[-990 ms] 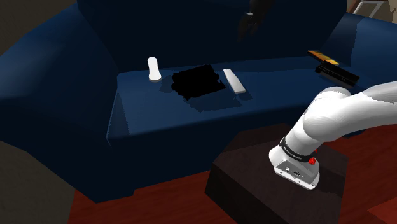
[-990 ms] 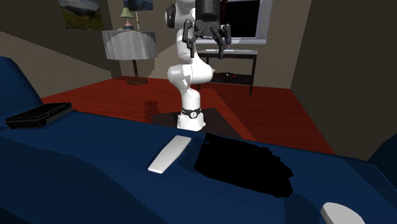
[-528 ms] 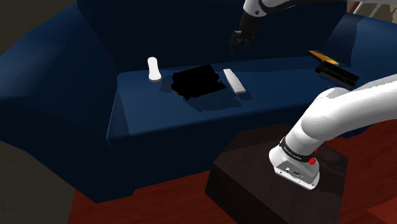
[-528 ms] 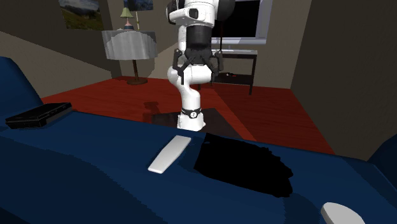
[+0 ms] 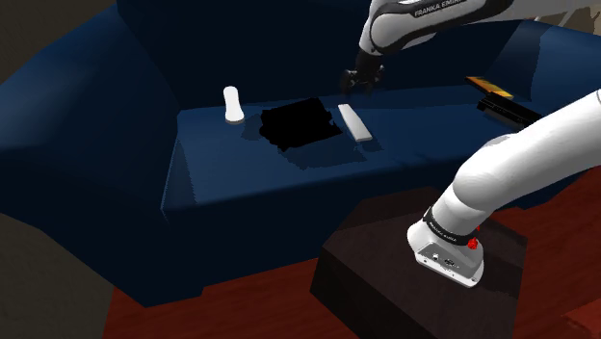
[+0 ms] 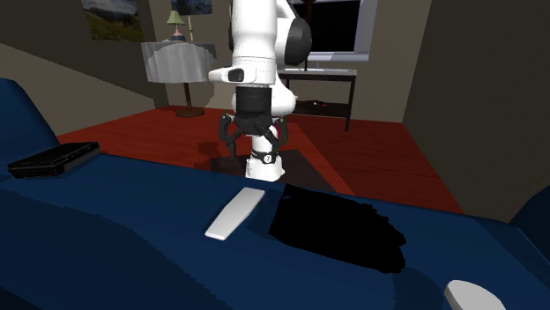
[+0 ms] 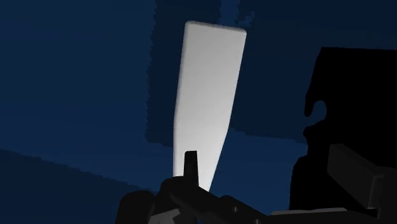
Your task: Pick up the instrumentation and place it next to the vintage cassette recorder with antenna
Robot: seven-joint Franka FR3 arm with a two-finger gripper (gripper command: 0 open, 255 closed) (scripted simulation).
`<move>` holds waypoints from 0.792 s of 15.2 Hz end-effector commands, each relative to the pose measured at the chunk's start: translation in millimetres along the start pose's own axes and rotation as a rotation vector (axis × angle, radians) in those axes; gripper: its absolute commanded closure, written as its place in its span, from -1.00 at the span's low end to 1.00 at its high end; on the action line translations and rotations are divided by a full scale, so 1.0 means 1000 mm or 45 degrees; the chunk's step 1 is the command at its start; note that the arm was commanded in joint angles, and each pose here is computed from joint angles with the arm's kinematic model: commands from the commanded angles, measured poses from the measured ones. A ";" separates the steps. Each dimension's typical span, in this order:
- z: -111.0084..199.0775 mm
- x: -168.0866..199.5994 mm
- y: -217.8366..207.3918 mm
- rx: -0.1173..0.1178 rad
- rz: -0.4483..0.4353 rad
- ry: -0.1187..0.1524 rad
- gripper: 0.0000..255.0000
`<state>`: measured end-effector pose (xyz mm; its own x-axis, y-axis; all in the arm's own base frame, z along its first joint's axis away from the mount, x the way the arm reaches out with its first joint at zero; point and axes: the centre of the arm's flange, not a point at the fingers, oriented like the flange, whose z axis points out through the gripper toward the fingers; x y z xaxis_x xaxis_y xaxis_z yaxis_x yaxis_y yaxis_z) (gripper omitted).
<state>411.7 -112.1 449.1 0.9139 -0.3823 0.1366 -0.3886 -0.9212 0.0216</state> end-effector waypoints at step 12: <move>0.113 0.020 0.034 -0.013 0.227 -0.058 -1.00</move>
<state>429.8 -158.6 345.5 0.8353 -0.5418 0.0935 -0.5451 -0.8383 0.0115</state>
